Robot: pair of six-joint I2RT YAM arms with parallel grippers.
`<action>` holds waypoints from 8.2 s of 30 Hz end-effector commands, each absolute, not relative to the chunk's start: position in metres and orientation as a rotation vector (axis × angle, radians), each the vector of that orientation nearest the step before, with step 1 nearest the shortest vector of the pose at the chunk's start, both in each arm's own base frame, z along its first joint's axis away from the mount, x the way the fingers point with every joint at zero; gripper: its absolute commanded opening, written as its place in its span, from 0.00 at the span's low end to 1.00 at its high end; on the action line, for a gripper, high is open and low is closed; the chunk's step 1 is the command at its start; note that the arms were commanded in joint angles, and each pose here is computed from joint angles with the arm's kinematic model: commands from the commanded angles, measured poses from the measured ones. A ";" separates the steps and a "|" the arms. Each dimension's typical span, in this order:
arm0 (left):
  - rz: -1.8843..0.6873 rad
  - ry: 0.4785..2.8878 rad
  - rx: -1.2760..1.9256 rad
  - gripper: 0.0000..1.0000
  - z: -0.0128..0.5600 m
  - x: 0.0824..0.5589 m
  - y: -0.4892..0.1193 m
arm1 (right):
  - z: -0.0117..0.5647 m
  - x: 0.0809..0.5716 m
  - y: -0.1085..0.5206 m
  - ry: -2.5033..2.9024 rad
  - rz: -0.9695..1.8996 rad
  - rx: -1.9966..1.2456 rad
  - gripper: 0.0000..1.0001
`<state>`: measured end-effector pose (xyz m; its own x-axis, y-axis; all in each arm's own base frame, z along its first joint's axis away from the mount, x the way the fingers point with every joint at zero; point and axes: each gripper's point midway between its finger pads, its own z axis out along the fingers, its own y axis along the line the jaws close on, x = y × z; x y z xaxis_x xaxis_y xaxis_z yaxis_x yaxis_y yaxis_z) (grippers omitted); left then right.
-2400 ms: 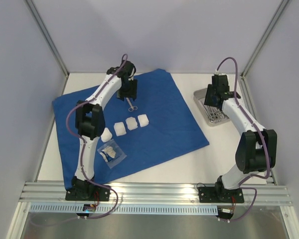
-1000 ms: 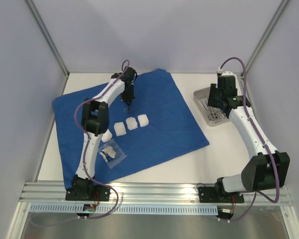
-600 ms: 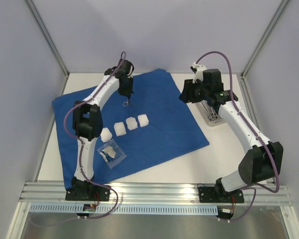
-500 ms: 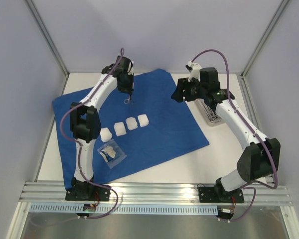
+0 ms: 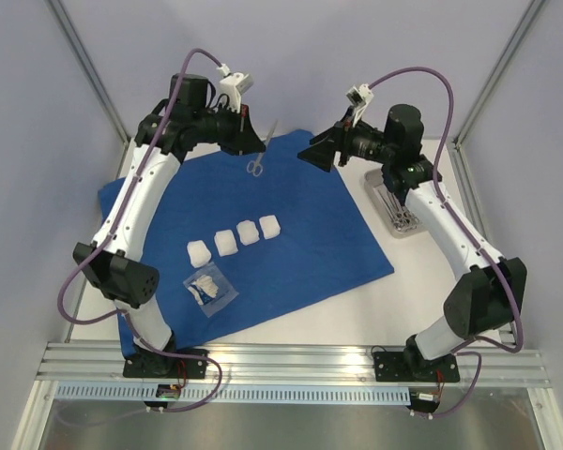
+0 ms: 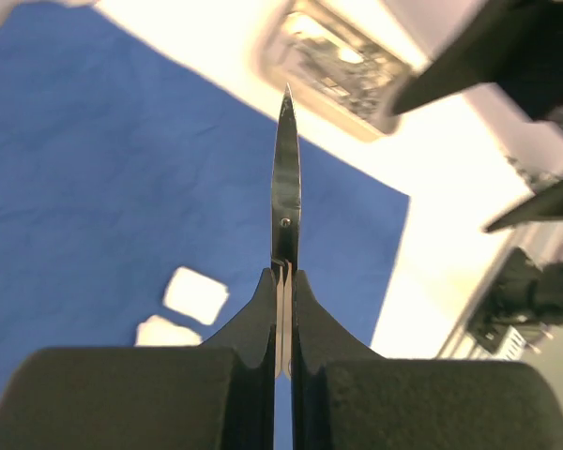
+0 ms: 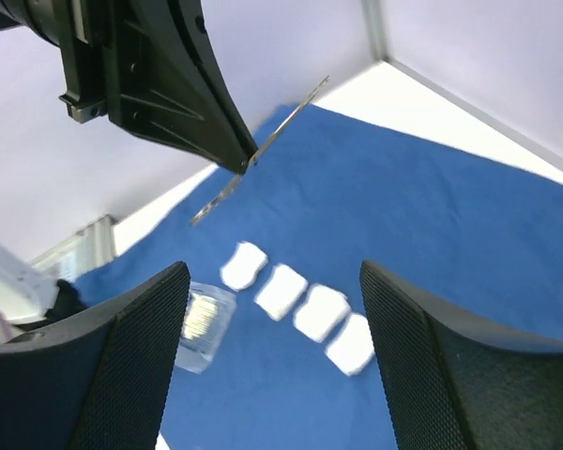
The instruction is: Prepare the surgical pack
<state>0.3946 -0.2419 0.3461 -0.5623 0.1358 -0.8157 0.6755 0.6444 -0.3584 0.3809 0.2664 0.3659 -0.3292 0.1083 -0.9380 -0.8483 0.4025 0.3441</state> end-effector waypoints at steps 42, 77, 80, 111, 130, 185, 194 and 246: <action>-1.116 1.846 0.798 0.00 0.419 0.343 -0.262 | 0.395 0.349 0.350 1.312 1.678 -0.752 0.35; -1.002 1.880 0.799 0.97 0.406 0.358 -0.255 | 0.387 0.366 0.344 1.442 1.577 -0.686 0.00; -0.884 1.905 0.771 1.00 0.404 0.366 -0.242 | 0.369 0.388 0.323 1.557 1.438 -0.629 0.01; 0.254 2.502 0.616 1.00 0.222 0.402 -0.088 | 0.085 0.464 -0.064 2.801 -0.732 -0.429 0.01; 0.301 2.521 0.627 1.00 0.209 0.408 -0.085 | 0.064 0.456 -0.049 2.859 -0.599 -0.410 0.22; -0.389 3.096 0.270 0.56 0.025 0.324 -0.026 | 0.156 0.396 0.249 2.450 0.571 -0.316 0.64; -0.459 3.129 0.257 0.40 0.018 0.324 -0.032 | 0.156 0.396 0.247 2.454 0.556 -0.317 0.64; -0.709 2.870 0.719 0.16 0.054 0.368 -0.109 | 0.179 0.401 0.253 2.412 0.583 -0.347 0.64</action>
